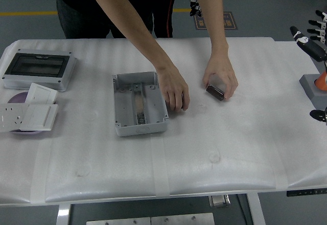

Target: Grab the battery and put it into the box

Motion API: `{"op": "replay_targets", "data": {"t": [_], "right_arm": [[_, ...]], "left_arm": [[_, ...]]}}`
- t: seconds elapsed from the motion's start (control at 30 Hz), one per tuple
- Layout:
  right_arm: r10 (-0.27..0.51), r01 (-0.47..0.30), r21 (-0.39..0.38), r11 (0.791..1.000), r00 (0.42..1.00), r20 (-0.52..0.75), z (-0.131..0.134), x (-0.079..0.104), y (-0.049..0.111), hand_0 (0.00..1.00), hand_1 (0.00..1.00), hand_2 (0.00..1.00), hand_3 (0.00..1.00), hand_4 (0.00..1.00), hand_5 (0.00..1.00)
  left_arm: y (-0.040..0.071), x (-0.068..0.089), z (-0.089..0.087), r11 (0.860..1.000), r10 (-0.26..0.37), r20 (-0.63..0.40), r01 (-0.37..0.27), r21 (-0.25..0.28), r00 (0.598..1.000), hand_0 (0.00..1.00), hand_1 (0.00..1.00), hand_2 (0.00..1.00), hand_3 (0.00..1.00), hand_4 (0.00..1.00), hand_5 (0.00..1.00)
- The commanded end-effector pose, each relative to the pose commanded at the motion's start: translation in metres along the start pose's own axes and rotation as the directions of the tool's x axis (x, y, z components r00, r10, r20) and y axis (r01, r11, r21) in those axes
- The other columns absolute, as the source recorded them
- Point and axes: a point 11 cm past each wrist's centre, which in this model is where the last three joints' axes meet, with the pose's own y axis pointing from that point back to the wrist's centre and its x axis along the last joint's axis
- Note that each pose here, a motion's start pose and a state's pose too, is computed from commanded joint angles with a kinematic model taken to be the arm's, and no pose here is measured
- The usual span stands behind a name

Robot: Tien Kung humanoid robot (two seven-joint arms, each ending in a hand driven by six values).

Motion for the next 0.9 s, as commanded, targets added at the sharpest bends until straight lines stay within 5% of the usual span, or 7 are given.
{"op": "replay_targets", "data": {"t": [0.27, 0.6, 0.9], "right_arm": [[-0.025, 0.025, -0.002, 1.000, 0.999, -0.041, 0.000, -0.011, 0.003, 0.747, 0.763, 0.839, 0.950, 0.843, 0.510], [-0.157, 0.158, 0.002, 0.987, 0.983, -0.099, -0.004, -0.075, 0.016, 0.747, 0.763, 0.840, 0.959, 0.842, 0.509], [-0.312, 0.319, -0.028, 0.947, 0.898, -0.311, -0.002, -0.128, 0.040, 0.747, 0.764, 0.843, 0.993, 0.848, 0.515]], "left_arm": [[0.000, 0.000, 0.000, 1.000, -0.001, 0.001, 0.001, 0.000, 1.000, 0.604, 0.657, 0.576, 0.558, 0.577, 0.394], [0.000, -0.002, 0.000, 1.000, -0.004, 0.001, 0.004, 0.001, 1.000, 0.604, 0.657, 0.572, 0.557, 0.577, 0.393], [0.000, -0.001, -0.001, 1.000, -0.004, 0.001, 0.004, 0.005, 1.000, 0.603, 0.657, 0.572, 0.553, 0.577, 0.393]]}}
